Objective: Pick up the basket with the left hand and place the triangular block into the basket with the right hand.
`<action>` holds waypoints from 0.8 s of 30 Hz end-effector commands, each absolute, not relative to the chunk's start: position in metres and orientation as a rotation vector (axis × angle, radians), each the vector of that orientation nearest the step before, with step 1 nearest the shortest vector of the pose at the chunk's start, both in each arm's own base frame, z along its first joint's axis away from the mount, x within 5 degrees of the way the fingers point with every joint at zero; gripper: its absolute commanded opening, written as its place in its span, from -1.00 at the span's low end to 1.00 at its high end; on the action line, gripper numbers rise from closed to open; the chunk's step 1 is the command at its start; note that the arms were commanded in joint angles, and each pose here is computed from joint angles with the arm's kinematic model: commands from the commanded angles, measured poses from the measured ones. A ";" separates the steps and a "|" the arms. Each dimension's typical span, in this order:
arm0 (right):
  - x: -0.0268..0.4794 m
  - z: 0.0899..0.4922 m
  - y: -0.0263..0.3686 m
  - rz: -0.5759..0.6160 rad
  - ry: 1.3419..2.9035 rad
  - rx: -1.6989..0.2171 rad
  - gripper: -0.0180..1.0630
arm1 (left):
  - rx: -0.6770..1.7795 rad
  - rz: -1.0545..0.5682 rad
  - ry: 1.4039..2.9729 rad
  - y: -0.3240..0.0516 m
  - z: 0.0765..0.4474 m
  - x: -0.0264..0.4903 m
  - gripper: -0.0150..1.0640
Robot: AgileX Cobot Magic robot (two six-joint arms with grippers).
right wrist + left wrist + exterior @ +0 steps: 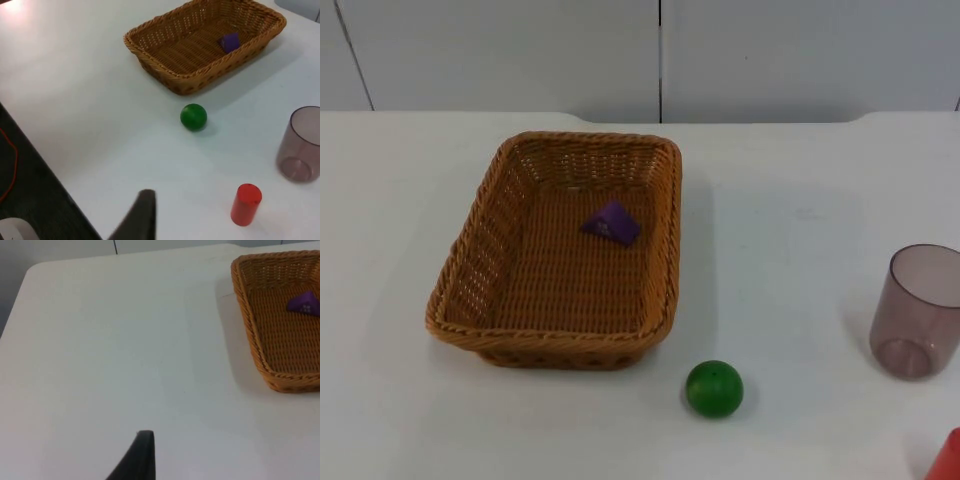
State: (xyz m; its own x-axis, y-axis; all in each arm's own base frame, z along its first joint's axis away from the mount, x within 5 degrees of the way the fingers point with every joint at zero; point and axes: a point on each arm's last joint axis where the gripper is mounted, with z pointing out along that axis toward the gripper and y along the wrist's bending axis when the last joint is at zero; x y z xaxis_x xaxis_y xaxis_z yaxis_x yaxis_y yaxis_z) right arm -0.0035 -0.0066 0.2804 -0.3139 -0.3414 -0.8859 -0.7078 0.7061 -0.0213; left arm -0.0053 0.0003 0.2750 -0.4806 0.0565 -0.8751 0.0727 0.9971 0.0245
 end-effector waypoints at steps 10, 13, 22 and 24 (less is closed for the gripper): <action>-0.004 0.280 -0.007 0.463 1.910 -0.817 0.98 | 0.078 -0.025 2.062 0.000 0.275 -0.005 0.97; -0.004 0.280 -0.007 0.465 1.910 -0.817 0.98 | 0.078 -0.025 2.062 0.000 0.275 -0.005 0.97; -0.005 0.280 -0.005 0.320 1.977 -0.581 0.98 | 0.078 -0.025 2.062 0.000 0.275 -0.005 0.97; -0.006 0.280 -0.005 0.250 2.001 -0.466 0.98 | 0.078 -0.025 2.062 0.000 0.275 -0.005 0.97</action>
State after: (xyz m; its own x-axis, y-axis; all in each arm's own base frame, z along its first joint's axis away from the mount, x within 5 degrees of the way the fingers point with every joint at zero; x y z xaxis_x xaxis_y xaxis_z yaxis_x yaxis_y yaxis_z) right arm -0.0056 -0.0049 0.2804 -0.4078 -0.2207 -0.8860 -0.4454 0.8952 -0.0180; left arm -0.0053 0.0003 0.2750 -0.4807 0.0549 -0.8752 0.0719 0.9971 0.0230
